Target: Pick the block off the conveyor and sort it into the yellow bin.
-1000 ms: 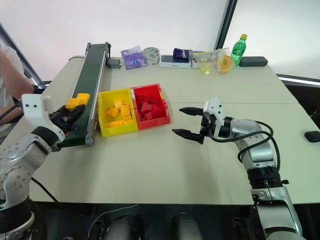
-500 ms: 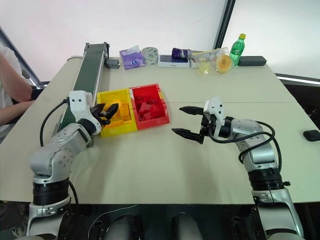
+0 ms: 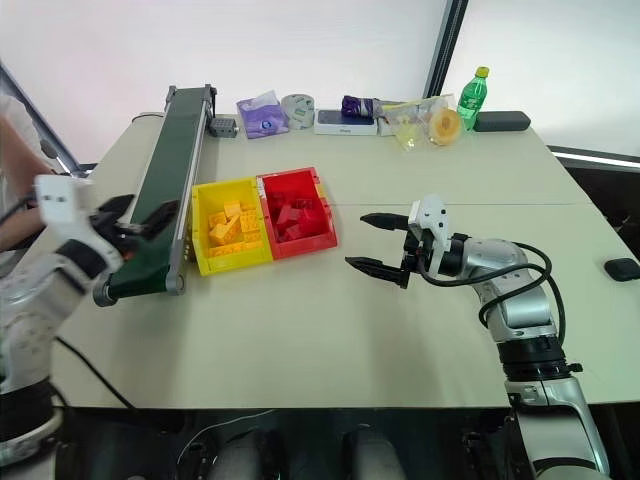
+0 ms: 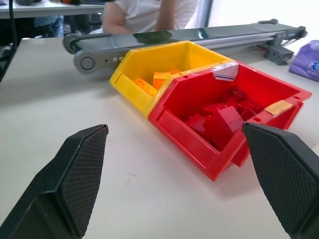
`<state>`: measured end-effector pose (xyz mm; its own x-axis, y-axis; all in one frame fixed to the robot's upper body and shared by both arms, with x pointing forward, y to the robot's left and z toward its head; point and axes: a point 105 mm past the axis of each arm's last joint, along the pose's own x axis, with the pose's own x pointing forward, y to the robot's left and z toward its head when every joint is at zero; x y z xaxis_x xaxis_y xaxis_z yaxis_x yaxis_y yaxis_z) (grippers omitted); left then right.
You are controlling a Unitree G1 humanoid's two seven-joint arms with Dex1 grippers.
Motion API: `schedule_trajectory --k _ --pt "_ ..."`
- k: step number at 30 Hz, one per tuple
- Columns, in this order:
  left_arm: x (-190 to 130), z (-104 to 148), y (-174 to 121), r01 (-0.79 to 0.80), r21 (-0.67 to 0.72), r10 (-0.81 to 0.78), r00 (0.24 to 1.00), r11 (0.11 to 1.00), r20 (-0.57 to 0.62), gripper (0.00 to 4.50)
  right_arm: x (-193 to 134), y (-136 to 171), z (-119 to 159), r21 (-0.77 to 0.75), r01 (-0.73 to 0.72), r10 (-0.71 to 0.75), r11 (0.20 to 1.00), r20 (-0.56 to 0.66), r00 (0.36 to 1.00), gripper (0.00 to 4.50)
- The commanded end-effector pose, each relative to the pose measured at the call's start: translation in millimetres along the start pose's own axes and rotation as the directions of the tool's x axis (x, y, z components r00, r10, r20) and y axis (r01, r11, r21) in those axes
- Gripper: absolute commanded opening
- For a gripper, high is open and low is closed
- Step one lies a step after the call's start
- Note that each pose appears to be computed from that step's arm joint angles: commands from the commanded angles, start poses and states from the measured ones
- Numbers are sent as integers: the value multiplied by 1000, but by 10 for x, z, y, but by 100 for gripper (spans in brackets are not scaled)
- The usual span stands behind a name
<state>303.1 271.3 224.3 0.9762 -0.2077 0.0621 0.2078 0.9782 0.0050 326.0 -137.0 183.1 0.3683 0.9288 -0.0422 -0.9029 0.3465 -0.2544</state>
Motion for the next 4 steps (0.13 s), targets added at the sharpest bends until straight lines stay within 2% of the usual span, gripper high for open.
schedule_trajectory --k 1,4 --pt "-221 91 148 18 50 -19 1000 999 21 448 -29 -53 137 -52 1 0 999 25 1000 450" --pt "-422 27 282 37 116 -39 999 993 8 448 -33 -67 136 -53 -4 5 999 22 1000 450"
